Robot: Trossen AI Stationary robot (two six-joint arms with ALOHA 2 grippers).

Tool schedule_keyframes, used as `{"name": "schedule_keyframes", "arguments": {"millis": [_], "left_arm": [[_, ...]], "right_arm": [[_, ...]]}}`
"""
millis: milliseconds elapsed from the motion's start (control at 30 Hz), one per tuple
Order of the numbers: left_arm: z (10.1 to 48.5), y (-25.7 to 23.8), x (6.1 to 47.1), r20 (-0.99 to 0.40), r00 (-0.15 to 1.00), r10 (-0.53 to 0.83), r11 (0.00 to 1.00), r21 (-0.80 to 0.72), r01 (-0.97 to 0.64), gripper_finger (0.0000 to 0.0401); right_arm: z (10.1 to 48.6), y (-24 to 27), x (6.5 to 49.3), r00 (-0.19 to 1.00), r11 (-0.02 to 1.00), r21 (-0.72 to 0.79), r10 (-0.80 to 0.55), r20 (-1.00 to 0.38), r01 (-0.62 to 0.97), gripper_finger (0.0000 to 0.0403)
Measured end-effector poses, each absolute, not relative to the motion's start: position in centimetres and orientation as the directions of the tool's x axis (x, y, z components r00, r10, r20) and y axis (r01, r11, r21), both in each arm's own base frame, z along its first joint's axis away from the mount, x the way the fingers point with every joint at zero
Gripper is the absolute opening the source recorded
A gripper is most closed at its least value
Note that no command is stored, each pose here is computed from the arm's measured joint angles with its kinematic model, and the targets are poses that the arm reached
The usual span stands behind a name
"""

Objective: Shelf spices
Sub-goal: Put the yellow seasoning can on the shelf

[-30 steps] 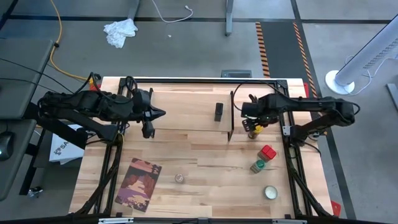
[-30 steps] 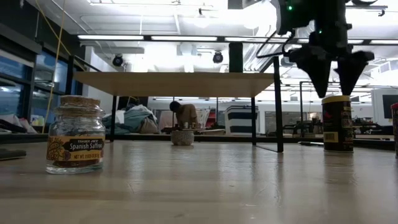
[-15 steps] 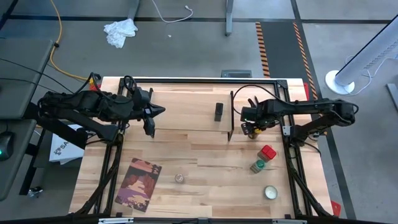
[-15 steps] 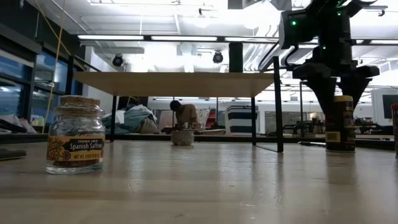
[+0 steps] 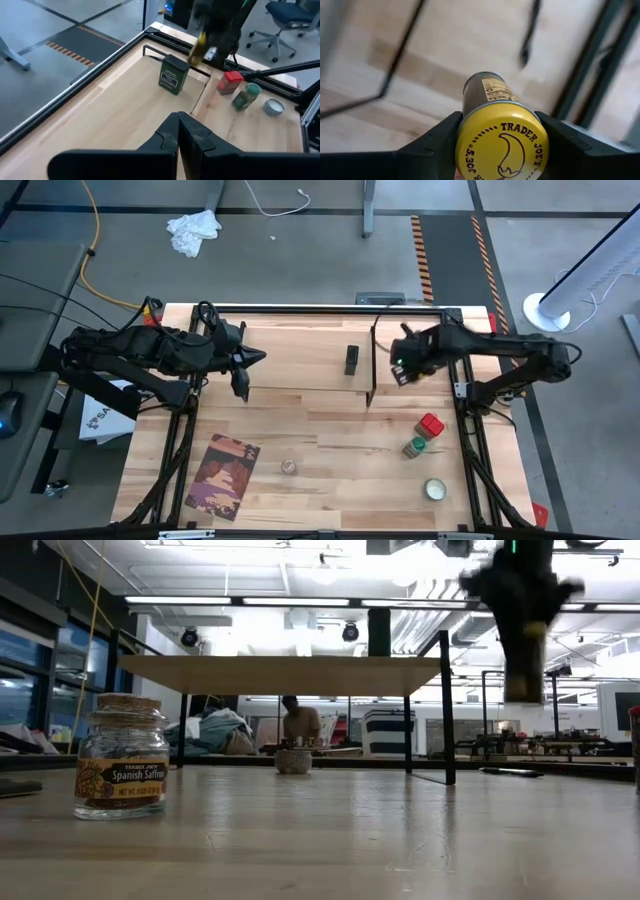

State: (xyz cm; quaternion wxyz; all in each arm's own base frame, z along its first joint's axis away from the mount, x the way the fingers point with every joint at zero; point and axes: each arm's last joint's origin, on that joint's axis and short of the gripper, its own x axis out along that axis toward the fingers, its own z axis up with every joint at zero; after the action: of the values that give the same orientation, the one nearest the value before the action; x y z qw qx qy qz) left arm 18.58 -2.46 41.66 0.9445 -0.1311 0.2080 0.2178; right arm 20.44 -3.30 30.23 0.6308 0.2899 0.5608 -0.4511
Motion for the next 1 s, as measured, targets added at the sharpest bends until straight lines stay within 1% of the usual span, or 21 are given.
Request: {"name": "schedule_keyframes", "arguments": {"millis": [67,100,200,267,333,400,467,533,600,700,767,900,933,1000], "left_arm": [[41.6,-2.4,18.5,-0.452,0.812,0.368,0.874,-0.129,-0.468,0.0],[41.6,-2.4,18.5,-0.455,0.806,0.379,0.874,-0.11,-0.473,0.0],[41.1,-2.3,18.6,-0.456,0.786,0.417,0.869,-0.053,-0.492,0.0],[40.2,-2.3,18.8,-0.472,0.767,0.436,0.863,-0.024,-0.505,0.0],[38.9,-2.3,19.2,-0.497,0.753,0.431,0.864,-0.013,-0.503,0.0],[37.7,-2.4,19.5,-0.535,0.745,0.398,0.87,-0.037,-0.492,0.0],[36.6,-2.6,19.8,-0.557,0.744,0.368,0.868,-0.081,-0.49,0.0],[36.0,-2.7,20.1,-0.552,0.756,0.353,0.86,-0.128,-0.495,0.0],[36.1,-2.9,20.5,-0.513,0.788,0.342,0.846,-0.197,-0.496,0.0],[37.3,-3.2,20.9,-0.429,0.842,0.329,0.841,-0.273,-0.468,0.0],[37.9,-3.4,21.0,-0.388,0.865,0.319,0.848,-0.291,-0.443,0.0],[38.3,-3.7,20.9,-0.378,0.876,0.299,0.861,-0.289,-0.419,0.0],[38.3,-3.8,20.9,-0.378,0.877,0.296,0.861,-0.292,-0.416,0.0],[38.2,-4.0,20.8,-0.385,0.877,0.287,0.86,-0.298,-0.413,0.0]], "right_arm": [[33.6,-3.0,20.2,0.012,0.422,-0.127,-0.312,-0.95,0.898,0.021],[35.3,-2.9,20.3,0.067,0.415,-0.089,-0.346,-0.936,0.906,0.021],[40.1,-2.5,20.5,0.278,0.431,0.078,-0.423,-0.863,0.899,0.021],[42.9,-2.1,21.1,0.417,0.469,0.188,-0.451,-0.789,0.863,0.021],[45.3,-1.7,22.2,0.532,0.531,0.257,-0.468,-0.705,0.808,0.021],[47.0,-1.4,23.8,0.605,0.595,0.279,-0.463,-0.648,0.754,0.021],[48.0,-1.2,25.7,0.647,0.652,0.272,-0.443,-0.62,0.707,0.021],[48.1,-1.1,28.1,0.661,0.705,0.244,-0.407,-0.631,0.666,0.021],[47.5,-1.0,30.8,0.655,0.752,0.2,-0.372,-0.658,0.628,0.021],[45.5,-1.1,34.0,0.607,0.797,0.106,-0.358,-0.71,0.594,0.021],[43.7,-1.5,34.9,0.558,0.805,0.082,-0.33,-0.761,0.588,0.021],[41.0,-2.6,35.5,0.425,0.782,0.022,-0.315,-0.849,0.623,0.021],[40.6,-2.8,35.7,0.403,0.779,0.003,-0.321,-0.857,0.627,0.021],[40.3,-2.9,36.2,0.404,0.786,-0.006,-0.324,-0.855,0.618,0.021]]}}
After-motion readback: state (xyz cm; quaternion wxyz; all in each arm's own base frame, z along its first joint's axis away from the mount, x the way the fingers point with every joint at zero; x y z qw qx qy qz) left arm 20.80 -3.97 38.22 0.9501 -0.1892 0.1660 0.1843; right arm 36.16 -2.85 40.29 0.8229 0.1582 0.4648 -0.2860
